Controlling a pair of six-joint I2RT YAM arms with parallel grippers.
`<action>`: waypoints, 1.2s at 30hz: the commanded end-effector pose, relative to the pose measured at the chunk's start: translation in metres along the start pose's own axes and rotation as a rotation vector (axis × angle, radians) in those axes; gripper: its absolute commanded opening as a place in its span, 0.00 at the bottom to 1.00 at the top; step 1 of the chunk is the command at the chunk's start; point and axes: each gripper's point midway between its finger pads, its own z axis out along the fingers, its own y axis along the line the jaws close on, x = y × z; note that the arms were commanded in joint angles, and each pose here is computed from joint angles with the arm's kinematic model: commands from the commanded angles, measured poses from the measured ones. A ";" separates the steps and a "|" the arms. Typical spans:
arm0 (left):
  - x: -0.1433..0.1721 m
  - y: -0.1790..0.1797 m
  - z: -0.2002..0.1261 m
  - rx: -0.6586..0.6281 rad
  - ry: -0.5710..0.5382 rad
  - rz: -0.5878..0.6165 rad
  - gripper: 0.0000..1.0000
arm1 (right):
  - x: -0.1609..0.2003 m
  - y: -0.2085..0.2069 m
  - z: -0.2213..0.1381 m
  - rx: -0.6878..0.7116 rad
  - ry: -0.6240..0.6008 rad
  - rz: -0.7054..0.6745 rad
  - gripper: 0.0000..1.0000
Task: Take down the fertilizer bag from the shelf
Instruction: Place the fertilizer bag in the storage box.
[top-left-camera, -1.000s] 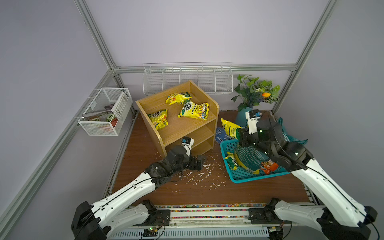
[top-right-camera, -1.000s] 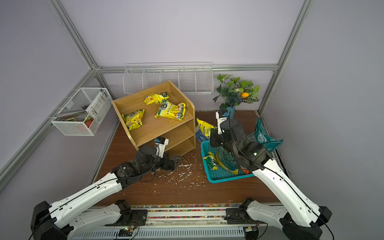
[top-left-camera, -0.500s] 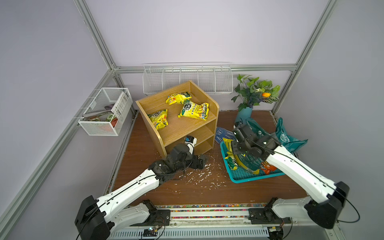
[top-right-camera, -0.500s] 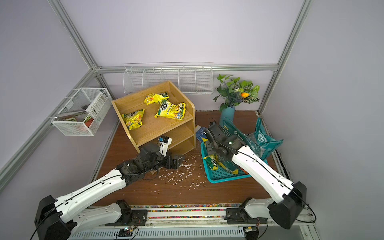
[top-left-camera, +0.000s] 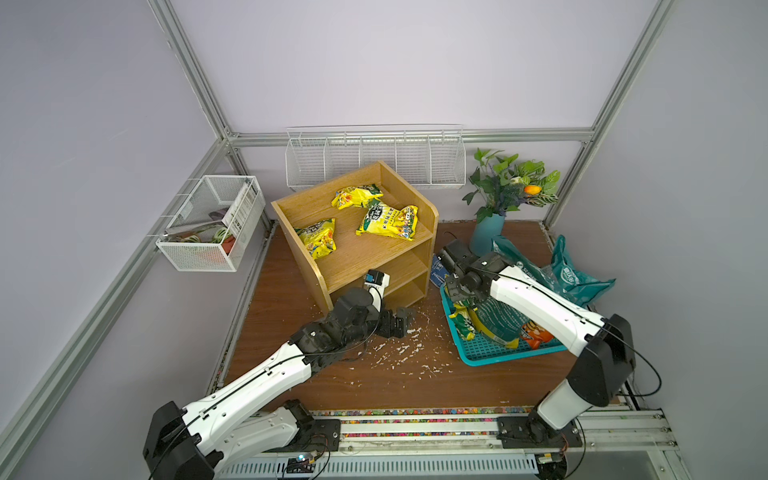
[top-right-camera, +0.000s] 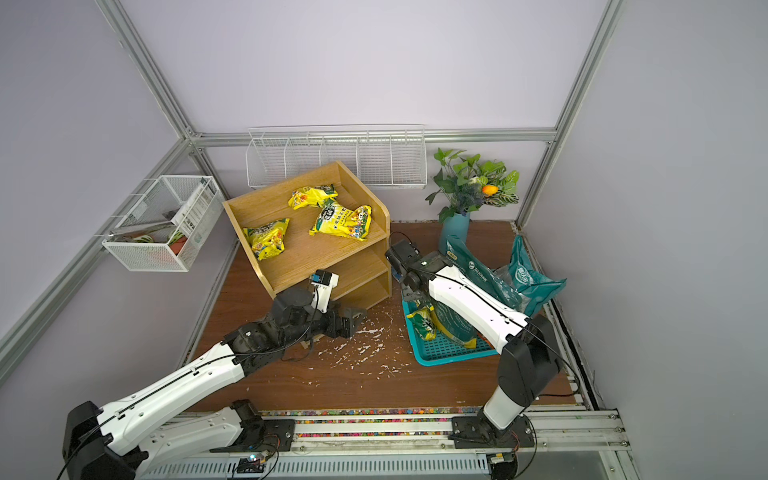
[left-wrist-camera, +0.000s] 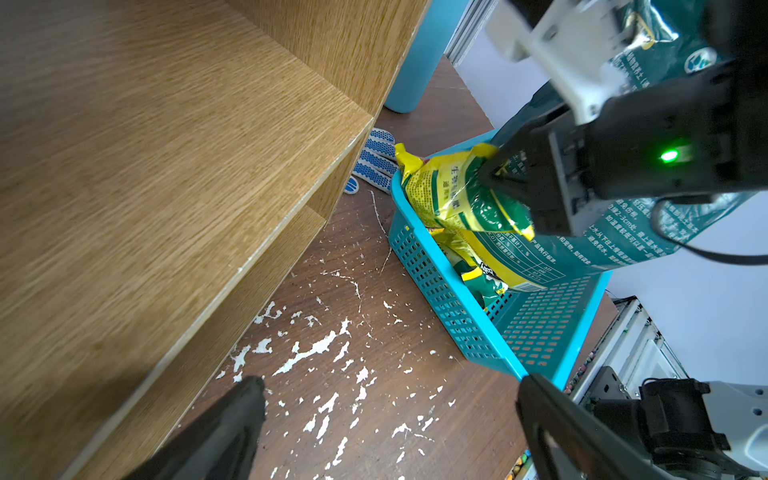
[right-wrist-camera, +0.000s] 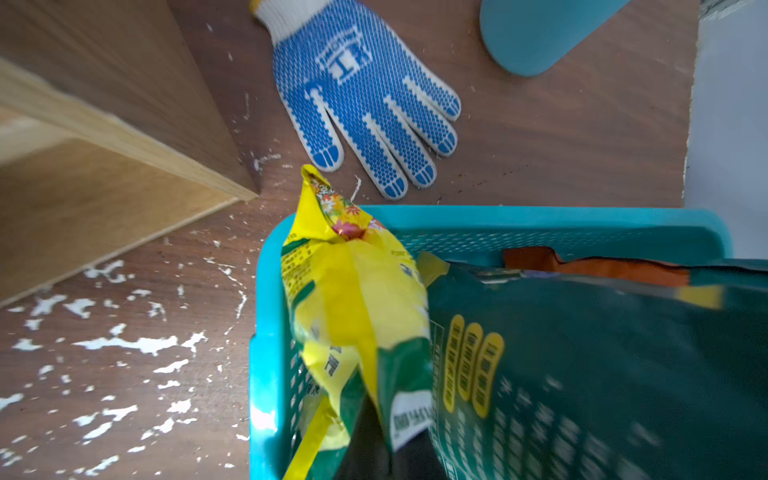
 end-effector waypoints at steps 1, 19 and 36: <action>0.004 0.006 0.000 -0.023 0.007 -0.005 0.99 | 0.022 0.010 0.038 0.018 0.105 0.004 0.00; 0.005 0.009 -0.001 -0.031 0.004 -0.008 0.99 | 0.059 0.018 0.061 -0.041 0.166 0.063 0.11; 0.001 0.005 -0.002 -0.019 -0.005 0.002 0.99 | -0.060 0.020 -0.149 -0.520 -0.400 0.168 0.67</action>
